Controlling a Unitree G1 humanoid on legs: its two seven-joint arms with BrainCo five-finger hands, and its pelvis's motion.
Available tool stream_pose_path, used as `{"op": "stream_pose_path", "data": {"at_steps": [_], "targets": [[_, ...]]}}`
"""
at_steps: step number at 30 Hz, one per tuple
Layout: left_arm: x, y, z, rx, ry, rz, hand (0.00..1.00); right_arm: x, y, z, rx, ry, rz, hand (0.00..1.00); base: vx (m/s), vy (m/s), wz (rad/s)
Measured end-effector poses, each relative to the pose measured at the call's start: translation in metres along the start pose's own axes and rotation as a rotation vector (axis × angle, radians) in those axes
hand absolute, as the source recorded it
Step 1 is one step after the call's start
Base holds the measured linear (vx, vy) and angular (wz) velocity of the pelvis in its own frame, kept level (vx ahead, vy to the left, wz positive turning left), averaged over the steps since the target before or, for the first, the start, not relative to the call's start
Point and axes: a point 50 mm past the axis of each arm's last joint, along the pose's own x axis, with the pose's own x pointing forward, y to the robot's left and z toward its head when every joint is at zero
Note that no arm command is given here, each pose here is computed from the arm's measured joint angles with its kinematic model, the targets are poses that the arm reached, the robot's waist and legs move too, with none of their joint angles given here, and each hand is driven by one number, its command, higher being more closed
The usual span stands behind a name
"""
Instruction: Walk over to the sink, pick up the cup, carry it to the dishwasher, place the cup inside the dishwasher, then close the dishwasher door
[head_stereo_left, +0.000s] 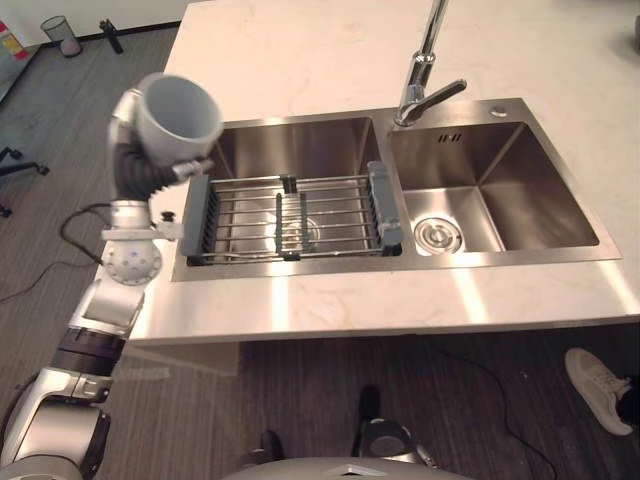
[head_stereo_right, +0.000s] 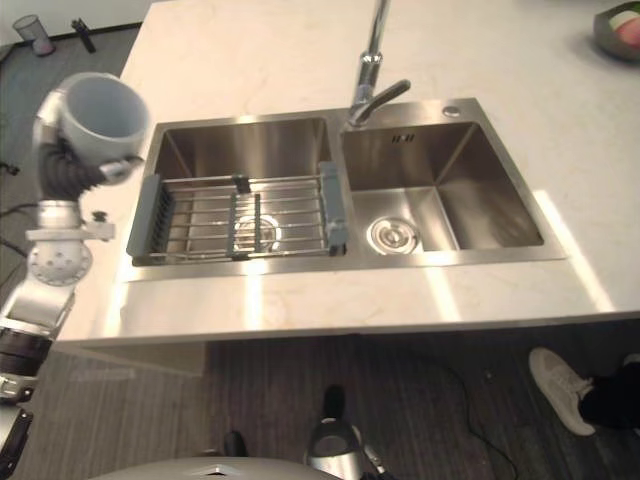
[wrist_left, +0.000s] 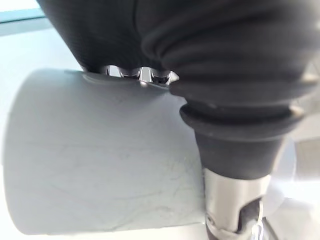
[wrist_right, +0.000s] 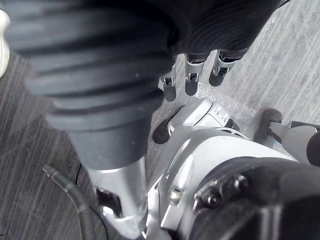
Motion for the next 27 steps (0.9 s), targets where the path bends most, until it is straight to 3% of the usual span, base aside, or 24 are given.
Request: {"op": "stream_pose_path", "data": {"at_steps": [4,9,16,17,18,20,23,24,25,27], "targets": [[0.011,0.047,0.005,-0.156,-0.007,0.273,1.00,0.000,0.003,0.002,-0.010,-0.004,0.039,0.00,0.00,0.004,0.02],[0.001,0.106,0.006,-0.177,-0.028,0.530,1.00,-0.001,0.002,0.002,-0.073,0.005,0.049,0.00,-0.01,0.008,0.23],[-0.046,0.150,0.008,-0.052,0.016,0.601,1.00,-0.012,-0.021,-0.017,-0.194,0.079,-0.007,0.00,-0.09,0.027,0.91],[-0.054,0.158,0.018,-0.023,-0.012,0.599,1.00,-0.016,-0.027,-0.020,-0.234,0.091,-0.021,0.00,-0.46,0.852,2.93],[-0.073,0.181,0.025,0.014,-0.104,0.643,1.00,-0.027,-0.052,0.007,-0.249,0.011,-0.094,0.00,-0.40,0.918,2.67],[-0.076,0.188,0.007,0.003,-0.027,0.704,1.00,-0.023,-0.046,0.001,-0.219,0.023,-0.082,0.00,-0.10,0.489,1.17],[-0.078,0.190,0.003,0.009,0.003,0.710,1.00,-0.021,-0.045,-0.002,-0.206,0.036,-0.083,0.00,-0.08,-0.046,0.24],[-0.066,0.176,0.001,-0.065,-0.023,0.678,1.00,-0.023,-0.051,-0.010,-0.138,0.045,-0.111,0.00,-0.08,-0.150,1.56],[-0.044,0.142,0.001,-0.206,-0.057,0.578,1.00,-0.025,-0.059,-0.014,-0.056,0.027,-0.150,0.00,0.00,-0.188,2.11],[-0.037,0.088,0.003,-0.300,-0.027,0.322,1.00,-0.036,-0.077,-0.015,0.003,-0.005,-0.210,0.00,0.07,-0.066,2.67]]}}
